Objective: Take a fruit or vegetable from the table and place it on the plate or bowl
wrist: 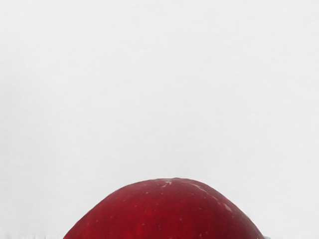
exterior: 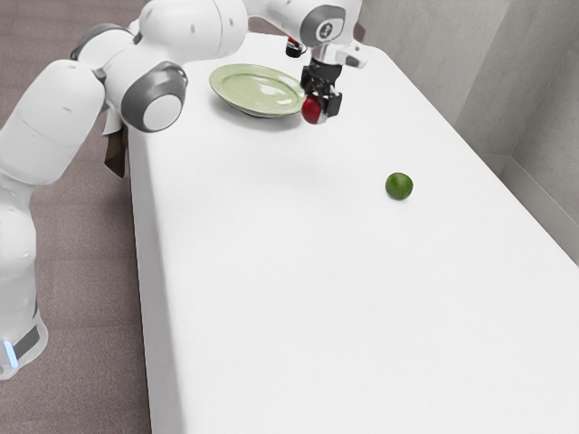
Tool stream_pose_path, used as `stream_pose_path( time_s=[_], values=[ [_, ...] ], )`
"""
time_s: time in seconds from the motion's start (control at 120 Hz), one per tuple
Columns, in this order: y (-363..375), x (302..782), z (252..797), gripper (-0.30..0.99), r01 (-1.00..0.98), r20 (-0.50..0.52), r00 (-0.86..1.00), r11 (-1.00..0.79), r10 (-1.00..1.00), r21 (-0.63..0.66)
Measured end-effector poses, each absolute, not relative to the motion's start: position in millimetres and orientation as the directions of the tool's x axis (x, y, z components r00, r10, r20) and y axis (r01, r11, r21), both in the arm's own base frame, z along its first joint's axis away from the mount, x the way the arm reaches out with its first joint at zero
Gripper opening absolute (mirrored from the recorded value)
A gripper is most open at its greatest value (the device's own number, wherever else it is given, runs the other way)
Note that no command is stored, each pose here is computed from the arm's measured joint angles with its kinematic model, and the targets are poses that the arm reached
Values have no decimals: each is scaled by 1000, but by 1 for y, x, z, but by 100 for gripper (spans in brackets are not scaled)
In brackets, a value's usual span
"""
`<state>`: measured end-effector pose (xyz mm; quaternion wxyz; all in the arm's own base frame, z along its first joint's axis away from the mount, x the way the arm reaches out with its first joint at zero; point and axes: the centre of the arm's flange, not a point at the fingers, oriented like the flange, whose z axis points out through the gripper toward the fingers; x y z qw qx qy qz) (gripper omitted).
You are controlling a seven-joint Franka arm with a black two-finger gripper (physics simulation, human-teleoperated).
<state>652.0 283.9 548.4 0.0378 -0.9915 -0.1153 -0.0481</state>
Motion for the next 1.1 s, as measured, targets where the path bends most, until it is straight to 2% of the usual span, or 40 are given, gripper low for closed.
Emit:
stream_pose_path(
  time_s=[0.392,0.85,1.1],
  values=[
    [410,582,549,37,421,109,904,-905,413,-67],
    [490,540,577,37,529,290,827,-841,482,-113],
    [516,522,576,37,566,322,799,-816,507,-119]
  ],
)
